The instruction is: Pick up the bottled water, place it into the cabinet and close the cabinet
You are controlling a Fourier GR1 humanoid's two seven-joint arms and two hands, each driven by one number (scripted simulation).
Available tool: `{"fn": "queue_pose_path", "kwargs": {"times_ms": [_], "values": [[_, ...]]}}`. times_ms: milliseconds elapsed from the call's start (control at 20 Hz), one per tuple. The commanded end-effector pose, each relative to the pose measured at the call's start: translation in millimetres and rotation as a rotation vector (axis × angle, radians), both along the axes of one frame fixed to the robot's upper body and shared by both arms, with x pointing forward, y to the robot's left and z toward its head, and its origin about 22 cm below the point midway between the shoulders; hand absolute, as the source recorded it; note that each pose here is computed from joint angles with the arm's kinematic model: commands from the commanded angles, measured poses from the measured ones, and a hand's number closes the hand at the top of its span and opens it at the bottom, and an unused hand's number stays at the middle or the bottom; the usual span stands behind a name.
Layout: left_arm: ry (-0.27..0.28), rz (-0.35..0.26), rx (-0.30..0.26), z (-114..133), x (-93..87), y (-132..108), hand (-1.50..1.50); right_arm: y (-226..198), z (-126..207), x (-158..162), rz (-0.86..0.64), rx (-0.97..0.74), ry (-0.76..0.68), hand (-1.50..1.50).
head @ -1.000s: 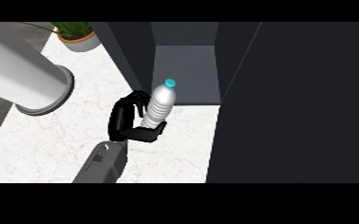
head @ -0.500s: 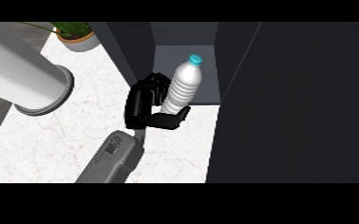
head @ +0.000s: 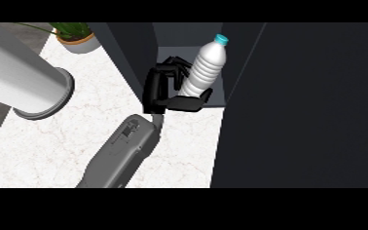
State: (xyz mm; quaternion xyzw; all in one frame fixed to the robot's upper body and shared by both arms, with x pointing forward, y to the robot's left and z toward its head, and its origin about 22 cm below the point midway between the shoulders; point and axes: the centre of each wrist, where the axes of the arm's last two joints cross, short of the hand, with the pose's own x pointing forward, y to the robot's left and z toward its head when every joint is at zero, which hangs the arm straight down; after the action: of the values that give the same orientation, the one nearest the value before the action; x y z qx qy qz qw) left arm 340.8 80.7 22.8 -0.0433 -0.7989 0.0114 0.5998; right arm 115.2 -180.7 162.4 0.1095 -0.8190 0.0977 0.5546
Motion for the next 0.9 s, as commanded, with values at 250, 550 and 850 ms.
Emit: {"fn": "queue_pose_path", "kwargs": {"times_ms": [250,550,850], "values": [[0.112,0.09,0.003,-2,26.2,-4,1.5,-14,27,-26,0.01,0.031,-0.039,-1.5],[0.112,0.197,0.024,-1,47.6,-3,1.5,-22,13,-19,0.026,0.007,-0.028,-1.5],[0.099,0.267,0.116,-8,62.1,5,1.5,-13,-2,-12,0.04,0.023,-0.03,-1.5]]}}
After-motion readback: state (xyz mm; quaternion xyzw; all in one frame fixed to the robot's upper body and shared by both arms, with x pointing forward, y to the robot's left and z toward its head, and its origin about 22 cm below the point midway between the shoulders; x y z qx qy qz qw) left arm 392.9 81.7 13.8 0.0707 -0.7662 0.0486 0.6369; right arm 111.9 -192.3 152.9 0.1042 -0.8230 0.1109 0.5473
